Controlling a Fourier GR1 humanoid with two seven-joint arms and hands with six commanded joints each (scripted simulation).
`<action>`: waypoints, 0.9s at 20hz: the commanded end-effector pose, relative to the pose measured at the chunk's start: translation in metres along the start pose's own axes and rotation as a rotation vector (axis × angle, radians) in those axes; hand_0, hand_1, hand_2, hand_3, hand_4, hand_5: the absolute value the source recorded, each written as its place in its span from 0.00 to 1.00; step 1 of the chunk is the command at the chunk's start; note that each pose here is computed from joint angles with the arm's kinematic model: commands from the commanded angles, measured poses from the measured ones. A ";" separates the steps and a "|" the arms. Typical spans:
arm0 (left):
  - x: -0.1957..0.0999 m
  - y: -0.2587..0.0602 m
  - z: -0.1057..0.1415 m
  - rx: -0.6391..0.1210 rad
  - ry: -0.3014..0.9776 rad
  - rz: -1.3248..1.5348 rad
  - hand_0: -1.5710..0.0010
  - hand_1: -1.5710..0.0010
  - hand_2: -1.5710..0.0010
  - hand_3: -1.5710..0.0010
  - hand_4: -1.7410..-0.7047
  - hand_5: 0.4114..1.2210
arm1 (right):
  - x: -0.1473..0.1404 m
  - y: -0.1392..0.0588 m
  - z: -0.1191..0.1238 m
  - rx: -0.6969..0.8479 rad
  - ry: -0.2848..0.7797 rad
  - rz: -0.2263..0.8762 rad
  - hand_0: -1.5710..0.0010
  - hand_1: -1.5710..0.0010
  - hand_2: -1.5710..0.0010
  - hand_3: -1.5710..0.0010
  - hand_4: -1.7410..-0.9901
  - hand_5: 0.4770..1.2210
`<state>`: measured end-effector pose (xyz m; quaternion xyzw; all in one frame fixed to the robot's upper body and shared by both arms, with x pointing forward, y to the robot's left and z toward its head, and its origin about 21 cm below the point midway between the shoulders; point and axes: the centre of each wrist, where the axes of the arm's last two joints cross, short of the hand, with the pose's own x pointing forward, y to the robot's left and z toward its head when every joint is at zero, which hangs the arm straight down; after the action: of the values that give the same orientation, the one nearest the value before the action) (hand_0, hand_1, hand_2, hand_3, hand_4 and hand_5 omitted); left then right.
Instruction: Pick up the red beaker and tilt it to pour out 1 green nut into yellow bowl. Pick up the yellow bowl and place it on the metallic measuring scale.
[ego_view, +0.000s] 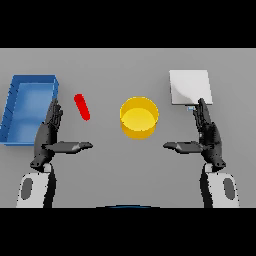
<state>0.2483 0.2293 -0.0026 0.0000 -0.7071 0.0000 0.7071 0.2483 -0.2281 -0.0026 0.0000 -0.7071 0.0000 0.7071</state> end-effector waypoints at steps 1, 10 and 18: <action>0.000 0.000 0.000 0.001 0.000 0.000 1.00 1.00 1.00 1.00 0.52 0.30 | 0.000 0.000 0.000 -0.001 0.001 0.000 1.00 1.00 1.00 1.00 0.66 0.27; 0.016 0.000 0.024 -0.065 -0.034 -0.161 1.00 1.00 1.00 1.00 0.50 0.30 | 0.010 -0.005 0.021 0.044 -0.141 0.304 1.00 1.00 1.00 1.00 0.67 0.27; 0.014 -0.008 0.009 -0.120 0.024 -0.189 1.00 1.00 1.00 1.00 0.42 0.36 | 0.014 -0.002 0.022 0.075 -0.144 0.261 1.00 1.00 1.00 1.00 0.62 0.27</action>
<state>0.2394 0.2213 0.0119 0.0251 -0.6932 -0.1088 0.7121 0.2265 -0.2300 0.0114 -0.0651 -0.7494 0.1185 0.6482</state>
